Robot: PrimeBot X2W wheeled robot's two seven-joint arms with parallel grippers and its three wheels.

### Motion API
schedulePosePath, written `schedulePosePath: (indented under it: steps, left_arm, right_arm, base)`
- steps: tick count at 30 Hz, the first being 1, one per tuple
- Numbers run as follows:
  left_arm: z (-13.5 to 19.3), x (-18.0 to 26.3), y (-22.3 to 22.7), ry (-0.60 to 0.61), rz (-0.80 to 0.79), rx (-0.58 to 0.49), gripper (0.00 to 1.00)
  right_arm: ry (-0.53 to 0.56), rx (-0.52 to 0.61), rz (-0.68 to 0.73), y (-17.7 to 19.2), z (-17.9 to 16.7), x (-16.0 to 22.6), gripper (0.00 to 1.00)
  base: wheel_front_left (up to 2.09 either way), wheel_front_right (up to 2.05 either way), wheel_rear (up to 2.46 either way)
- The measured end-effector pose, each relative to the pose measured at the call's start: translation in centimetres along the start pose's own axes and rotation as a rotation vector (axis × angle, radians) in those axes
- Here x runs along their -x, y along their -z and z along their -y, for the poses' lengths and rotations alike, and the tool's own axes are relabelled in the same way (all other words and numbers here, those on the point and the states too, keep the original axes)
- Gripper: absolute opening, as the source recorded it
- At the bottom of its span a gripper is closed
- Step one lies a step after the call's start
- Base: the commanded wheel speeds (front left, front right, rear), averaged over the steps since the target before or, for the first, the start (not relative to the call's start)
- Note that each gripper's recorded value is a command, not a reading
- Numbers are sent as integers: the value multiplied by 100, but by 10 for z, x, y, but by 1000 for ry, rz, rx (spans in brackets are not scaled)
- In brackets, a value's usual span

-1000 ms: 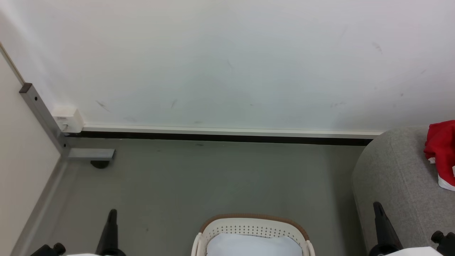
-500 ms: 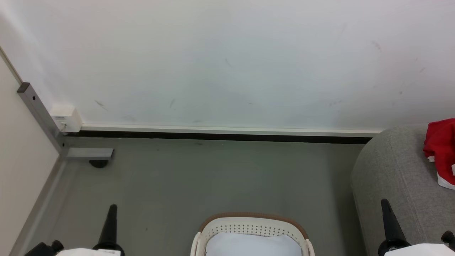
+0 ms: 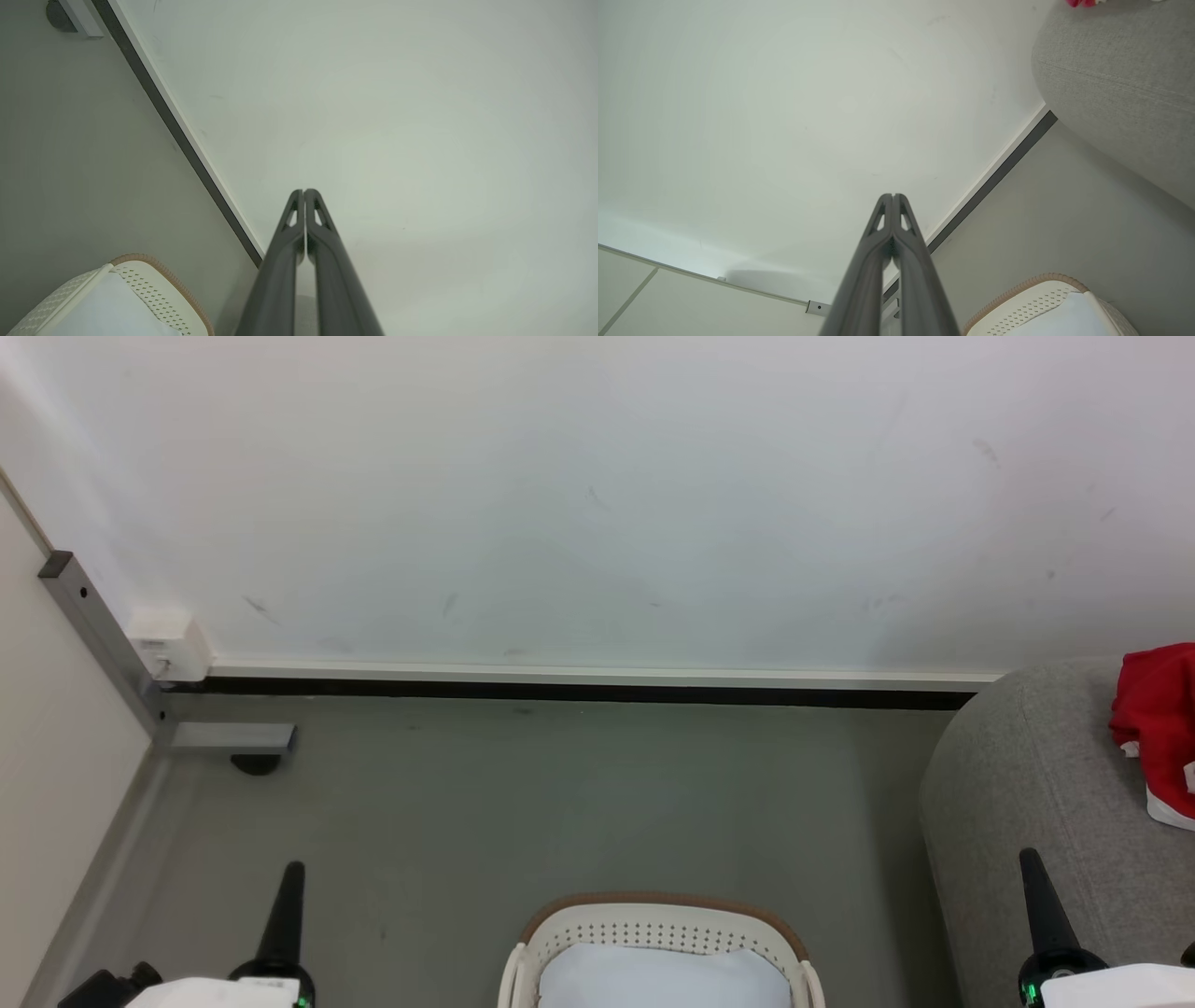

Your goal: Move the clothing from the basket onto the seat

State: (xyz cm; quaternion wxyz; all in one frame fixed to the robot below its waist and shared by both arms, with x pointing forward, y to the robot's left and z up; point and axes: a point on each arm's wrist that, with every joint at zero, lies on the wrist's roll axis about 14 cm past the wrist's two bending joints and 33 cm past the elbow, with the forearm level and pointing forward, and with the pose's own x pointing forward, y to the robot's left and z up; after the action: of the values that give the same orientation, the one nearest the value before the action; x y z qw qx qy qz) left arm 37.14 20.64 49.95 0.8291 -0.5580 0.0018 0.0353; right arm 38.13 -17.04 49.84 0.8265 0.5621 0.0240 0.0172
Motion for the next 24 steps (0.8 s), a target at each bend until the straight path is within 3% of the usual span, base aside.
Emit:
schedulePosePath:
  steps: [24]
  left_arm:
    - [7,-8,2,20,-25,195,0]
  right_arm:
    - [4,-191,27,-14,1,-3,0]
  base:
    - [0,0,0]
